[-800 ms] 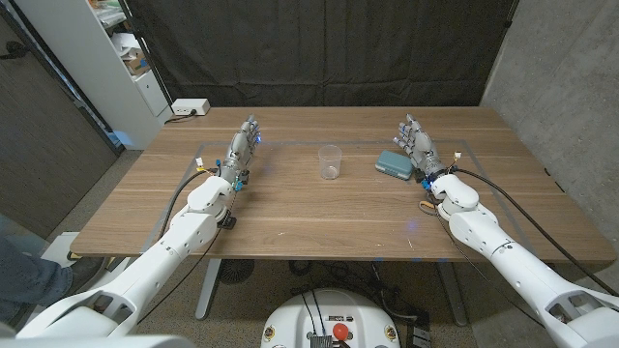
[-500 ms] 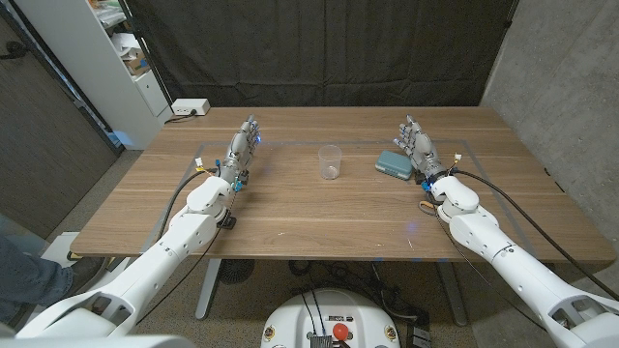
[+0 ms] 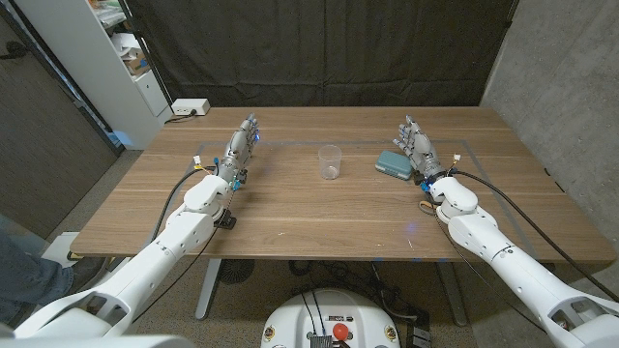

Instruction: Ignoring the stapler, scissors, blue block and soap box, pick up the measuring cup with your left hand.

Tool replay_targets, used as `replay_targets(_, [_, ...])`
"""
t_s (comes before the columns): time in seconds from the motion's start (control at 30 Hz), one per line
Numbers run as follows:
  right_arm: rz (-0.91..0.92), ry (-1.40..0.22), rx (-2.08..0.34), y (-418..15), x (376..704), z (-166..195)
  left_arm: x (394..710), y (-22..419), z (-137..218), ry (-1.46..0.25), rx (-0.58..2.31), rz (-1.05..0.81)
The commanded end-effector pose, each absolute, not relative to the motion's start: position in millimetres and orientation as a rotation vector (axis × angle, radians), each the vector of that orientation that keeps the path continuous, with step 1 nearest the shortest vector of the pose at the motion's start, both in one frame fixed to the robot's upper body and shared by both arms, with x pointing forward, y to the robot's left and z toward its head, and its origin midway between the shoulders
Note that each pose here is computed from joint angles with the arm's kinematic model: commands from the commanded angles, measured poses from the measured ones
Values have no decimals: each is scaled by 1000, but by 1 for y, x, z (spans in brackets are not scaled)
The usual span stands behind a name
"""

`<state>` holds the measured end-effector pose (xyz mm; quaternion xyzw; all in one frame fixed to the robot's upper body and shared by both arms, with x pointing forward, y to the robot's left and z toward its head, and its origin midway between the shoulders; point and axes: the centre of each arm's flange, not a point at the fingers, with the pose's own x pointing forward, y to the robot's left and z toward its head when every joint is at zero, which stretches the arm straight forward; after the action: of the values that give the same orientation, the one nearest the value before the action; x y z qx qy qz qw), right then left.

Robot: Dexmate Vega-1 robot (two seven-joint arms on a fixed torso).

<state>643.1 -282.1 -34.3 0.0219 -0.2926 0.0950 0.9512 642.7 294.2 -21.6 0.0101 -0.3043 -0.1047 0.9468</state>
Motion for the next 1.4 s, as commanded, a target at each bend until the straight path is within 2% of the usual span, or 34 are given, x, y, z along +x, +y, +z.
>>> replay_targets(0.03, [189, -602, 47, -277, 647, -32, 633, 296, -17, -642, 87, -218])
replay_targets(0.7, [174, -653, 24, -278, 647, -12, 626, 299, -23, -641, 138, -200])
replay_targets(1.4, [170, -671, 37, -274, 640, -12, 605, 289, -22, -693, 263, -189])
